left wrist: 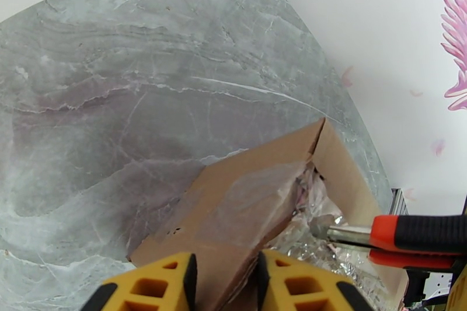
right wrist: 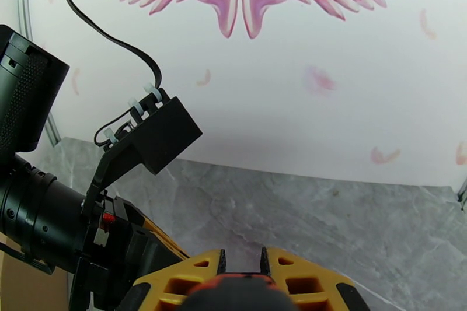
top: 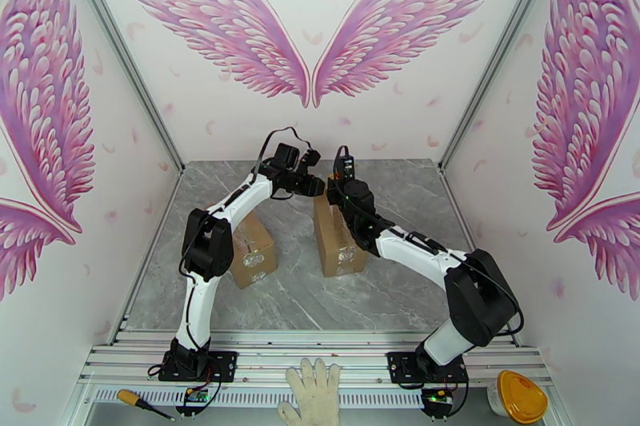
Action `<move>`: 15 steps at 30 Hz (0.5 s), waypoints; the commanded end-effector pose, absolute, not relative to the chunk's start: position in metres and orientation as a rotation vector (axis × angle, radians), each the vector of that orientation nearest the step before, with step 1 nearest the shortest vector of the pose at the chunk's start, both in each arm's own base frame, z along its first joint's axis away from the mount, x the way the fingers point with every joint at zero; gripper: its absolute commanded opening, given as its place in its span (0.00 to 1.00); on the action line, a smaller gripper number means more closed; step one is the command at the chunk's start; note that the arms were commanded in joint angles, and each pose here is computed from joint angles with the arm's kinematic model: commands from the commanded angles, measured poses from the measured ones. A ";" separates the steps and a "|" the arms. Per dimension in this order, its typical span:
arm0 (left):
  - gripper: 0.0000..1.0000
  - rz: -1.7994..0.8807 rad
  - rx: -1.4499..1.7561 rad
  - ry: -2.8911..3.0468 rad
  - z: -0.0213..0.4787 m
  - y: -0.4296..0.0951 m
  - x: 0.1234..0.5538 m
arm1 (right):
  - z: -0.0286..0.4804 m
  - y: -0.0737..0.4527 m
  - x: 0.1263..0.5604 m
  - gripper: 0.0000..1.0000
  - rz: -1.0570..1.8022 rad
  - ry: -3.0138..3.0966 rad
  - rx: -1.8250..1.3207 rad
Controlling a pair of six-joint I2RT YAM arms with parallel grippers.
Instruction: Unpack the express box
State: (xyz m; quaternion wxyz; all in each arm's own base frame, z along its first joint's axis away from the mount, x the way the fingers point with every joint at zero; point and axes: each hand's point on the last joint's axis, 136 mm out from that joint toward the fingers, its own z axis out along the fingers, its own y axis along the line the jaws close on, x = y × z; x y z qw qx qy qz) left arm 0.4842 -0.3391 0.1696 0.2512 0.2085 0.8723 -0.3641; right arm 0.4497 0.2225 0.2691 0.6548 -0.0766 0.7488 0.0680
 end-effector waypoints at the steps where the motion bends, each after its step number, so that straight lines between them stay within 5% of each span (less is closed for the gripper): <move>1: 0.30 -0.792 0.426 2.616 0.088 -0.305 0.486 | 0.255 0.227 0.426 0.00 0.167 1.775 -0.210; 9: 0.30 -0.852 0.455 2.570 0.101 -0.310 0.483 | 0.245 0.225 0.411 0.00 0.194 1.821 -0.224; 15: 0.45 -0.974 0.548 2.433 0.139 -0.326 0.479 | 0.244 0.229 0.405 0.00 0.226 1.834 -0.260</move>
